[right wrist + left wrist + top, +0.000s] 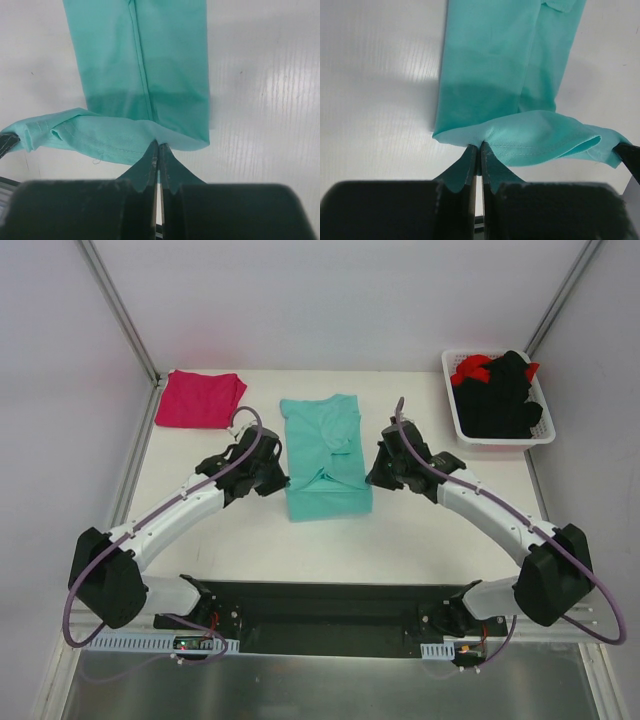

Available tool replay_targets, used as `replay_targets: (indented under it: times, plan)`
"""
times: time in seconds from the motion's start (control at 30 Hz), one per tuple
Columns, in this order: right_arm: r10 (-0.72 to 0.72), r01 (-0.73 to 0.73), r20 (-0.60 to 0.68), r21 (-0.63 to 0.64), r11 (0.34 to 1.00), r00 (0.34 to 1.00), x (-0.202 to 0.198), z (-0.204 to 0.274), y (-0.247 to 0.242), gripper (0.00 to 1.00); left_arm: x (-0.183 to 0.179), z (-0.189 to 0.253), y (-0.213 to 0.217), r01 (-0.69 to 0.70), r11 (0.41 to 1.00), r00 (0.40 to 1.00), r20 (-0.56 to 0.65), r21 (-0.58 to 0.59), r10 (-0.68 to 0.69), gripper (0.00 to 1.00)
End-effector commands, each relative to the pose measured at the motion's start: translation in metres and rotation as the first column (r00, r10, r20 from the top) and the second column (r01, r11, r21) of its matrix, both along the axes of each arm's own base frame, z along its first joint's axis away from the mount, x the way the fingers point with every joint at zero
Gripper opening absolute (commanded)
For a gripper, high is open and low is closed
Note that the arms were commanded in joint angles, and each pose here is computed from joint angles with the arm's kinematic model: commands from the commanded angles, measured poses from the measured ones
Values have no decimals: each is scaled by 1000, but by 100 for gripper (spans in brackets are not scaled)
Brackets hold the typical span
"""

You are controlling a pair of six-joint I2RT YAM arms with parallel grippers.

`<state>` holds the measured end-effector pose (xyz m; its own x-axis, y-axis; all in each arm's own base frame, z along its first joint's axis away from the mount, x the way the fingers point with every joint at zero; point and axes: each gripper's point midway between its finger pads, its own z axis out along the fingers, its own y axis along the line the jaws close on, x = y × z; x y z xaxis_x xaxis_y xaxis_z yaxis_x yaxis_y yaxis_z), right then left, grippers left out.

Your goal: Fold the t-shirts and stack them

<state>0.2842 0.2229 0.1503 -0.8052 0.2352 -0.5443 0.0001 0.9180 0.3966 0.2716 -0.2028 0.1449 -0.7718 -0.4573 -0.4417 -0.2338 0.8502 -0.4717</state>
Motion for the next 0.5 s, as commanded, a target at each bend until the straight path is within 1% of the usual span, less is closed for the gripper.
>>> replay_targets:
  times: [0.0,0.07,0.13,0.17,0.2,0.23,0.37,0.47]
  plan:
    - [27,-29,40,39,999,999,25,16,7,1,27,11,-1,25,1000,999,38,-2,-25,0]
    - [25,-25,23,31,999,999,32,9,7,1,36,14,-3,30,1000,998,47,-9,-29,0]
    - [25,-26,25,39,999,999,40,10,8,1,45,7,-2,29,1000,999,29,0,-29,0]
    - [25,-25,8,29,999,1000,43,2,9,1,51,10,-5,33,999,999,39,-8,-32,0]
    - [15,-16,18,34,999,1000,50,4,8,1,55,3,-6,36,999,999,23,-3,-36,0]
    - [34,-34,3,49,998,999,50,2,13,1,59,3,-7,36,999,999,25,-6,-36,0]
    - [29,-27,-30,56,998,999,65,-14,16,1,76,-8,-12,43,999,999,4,-9,-43,0]
    - [30,-29,-30,63,998,999,74,-14,19,1,86,-15,-11,35,999,999,-6,-8,-35,0]
